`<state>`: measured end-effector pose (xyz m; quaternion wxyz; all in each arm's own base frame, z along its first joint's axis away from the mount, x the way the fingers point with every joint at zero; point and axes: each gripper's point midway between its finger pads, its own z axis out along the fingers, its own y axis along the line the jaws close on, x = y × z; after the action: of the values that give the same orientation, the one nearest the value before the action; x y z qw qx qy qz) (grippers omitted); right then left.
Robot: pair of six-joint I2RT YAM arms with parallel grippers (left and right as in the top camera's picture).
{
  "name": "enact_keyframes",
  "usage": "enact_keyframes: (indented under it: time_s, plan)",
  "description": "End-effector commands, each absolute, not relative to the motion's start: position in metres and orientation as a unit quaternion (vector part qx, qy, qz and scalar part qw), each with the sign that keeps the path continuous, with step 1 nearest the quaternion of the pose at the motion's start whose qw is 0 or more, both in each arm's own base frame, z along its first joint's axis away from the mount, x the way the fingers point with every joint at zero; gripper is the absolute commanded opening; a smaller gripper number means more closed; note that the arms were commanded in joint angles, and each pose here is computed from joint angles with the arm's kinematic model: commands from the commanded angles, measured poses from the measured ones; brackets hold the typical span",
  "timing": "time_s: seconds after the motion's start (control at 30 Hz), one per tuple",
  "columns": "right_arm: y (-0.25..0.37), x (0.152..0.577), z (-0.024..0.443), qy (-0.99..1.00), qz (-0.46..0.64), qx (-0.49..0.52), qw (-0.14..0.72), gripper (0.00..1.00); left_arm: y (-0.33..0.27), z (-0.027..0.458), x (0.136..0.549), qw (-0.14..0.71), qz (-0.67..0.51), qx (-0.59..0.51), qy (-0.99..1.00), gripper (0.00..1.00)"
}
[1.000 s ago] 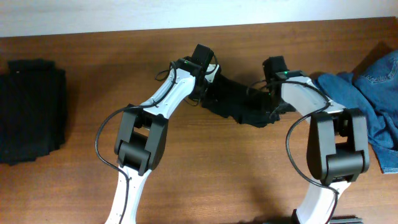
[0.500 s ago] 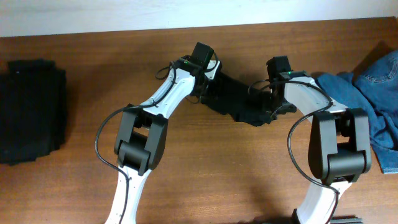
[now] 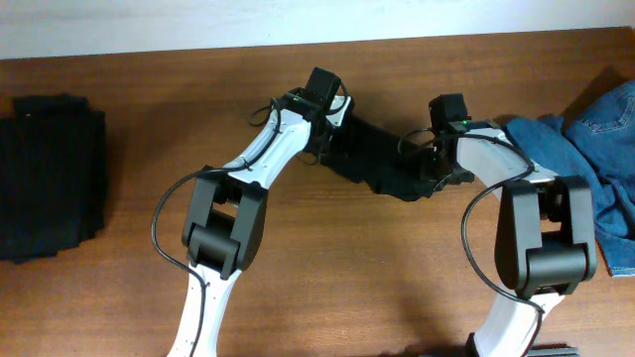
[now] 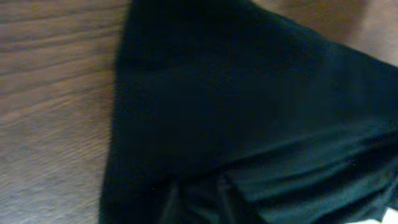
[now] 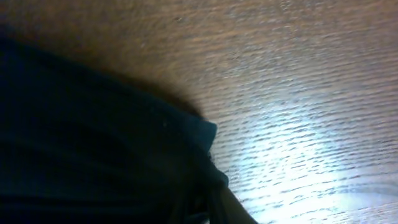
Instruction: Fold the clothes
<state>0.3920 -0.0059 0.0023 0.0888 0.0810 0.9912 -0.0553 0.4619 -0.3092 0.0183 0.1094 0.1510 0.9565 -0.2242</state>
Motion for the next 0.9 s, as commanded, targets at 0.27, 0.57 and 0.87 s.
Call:
enact_keyframes:
  time_s: [0.27, 0.57, 0.87]
  plan:
    - [0.014, 0.381, 0.016, 0.995, -0.004, 0.058, 0.076, 0.20, -0.296, -0.010, 0.463, 0.096, -0.202, 0.142, 0.964, 0.12]
    - [0.022, 0.395, 0.060, 0.990, 0.024, 0.042, 0.133, 0.28, -0.296, -0.010, 0.464, 0.098, -0.203, 0.142, 0.964, 0.13]
    - [0.053, 0.394, 0.072, 0.984, 0.112, 0.024, 0.139, 0.31, -0.297, -0.010, 0.464, 0.099, -0.203, 0.142, 0.964, 0.13]
